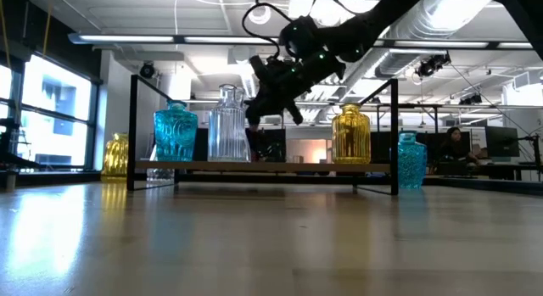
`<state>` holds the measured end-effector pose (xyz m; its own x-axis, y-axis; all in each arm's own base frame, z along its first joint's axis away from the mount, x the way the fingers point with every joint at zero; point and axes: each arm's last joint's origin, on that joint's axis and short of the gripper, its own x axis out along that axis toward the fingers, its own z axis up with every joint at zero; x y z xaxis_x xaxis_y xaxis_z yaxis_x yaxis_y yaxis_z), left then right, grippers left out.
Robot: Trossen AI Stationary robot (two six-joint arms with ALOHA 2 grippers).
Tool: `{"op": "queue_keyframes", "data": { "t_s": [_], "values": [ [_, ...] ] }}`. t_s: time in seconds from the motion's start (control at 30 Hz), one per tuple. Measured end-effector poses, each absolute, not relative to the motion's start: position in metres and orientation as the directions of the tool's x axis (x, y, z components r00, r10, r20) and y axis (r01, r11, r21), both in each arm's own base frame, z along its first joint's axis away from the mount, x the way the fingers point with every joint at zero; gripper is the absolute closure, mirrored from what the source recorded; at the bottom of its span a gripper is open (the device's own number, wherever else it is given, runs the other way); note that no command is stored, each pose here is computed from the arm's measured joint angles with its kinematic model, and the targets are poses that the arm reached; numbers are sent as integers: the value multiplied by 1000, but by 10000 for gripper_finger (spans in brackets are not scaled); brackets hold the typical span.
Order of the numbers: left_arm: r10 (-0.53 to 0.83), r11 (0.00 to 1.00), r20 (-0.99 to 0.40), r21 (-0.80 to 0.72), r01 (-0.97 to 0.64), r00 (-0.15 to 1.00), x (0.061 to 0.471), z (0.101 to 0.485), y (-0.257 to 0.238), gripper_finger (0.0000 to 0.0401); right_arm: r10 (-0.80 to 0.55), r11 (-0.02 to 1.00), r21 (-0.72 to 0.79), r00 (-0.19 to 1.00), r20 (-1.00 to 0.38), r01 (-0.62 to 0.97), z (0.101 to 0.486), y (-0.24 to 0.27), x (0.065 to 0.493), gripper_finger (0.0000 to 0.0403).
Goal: Sort vases onto shelf
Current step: Put the transparent vase on the shelf aligned with the other transparent vases, then put the yellow vase on the shelf aligned with the other yellow vase
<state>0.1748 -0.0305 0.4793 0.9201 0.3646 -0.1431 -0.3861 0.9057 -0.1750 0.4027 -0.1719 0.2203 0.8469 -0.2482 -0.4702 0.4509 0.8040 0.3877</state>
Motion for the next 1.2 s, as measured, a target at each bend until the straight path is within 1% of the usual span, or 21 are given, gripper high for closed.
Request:
{"op": "queue_keyframes", "data": {
  "t_s": [0.13, 0.37, 0.5, 0.57, 0.7, 0.87, 1.03, 1.2],
  "values": [
    [364, 906, -143, -175, -386, 920, 175, 479, -30, 165, -290, 816, 293, 791, -539, 499, 221, -170, 402, 403],
    [365, 908, -144, -162, -386, 920, 175, 479, -30, 165, -317, 810, 275, 782, -537, 518, 222, -178, 400, 403],
    [365, 910, -144, -156, -385, 920, 175, 479, -30, 165, -340, 786, 259, 743, -577, 561, 221, -188, 391, 403],
    [365, 910, -144, -157, -385, 920, 175, 479, -30, 165, -352, 784, 243, 733, -583, 571, 228, -192, 383, 403],
    [365, 910, -147, -154, -385, 920, 175, 479, -30, 165, -389, 796, 190, 725, -568, 575, 262, -195, 360, 403],
    [364, 913, -149, -135, -384, 919, 175, 479, -30, 165, -421, 829, 139, 768, -483, 542, 326, -176, 323, 403],
    [368, 917, -151, -104, -385, 918, 172, 479, -29, 165, -423, 849, 134, 809, -409, 511, 382, -141, 276, 403],
    [391, 911, -211, -50, -409, 896, 150, 475, -22, 165, -351, 887, 163, 860, -371, 432, 416, -96, 234, 403]
  ]
}}
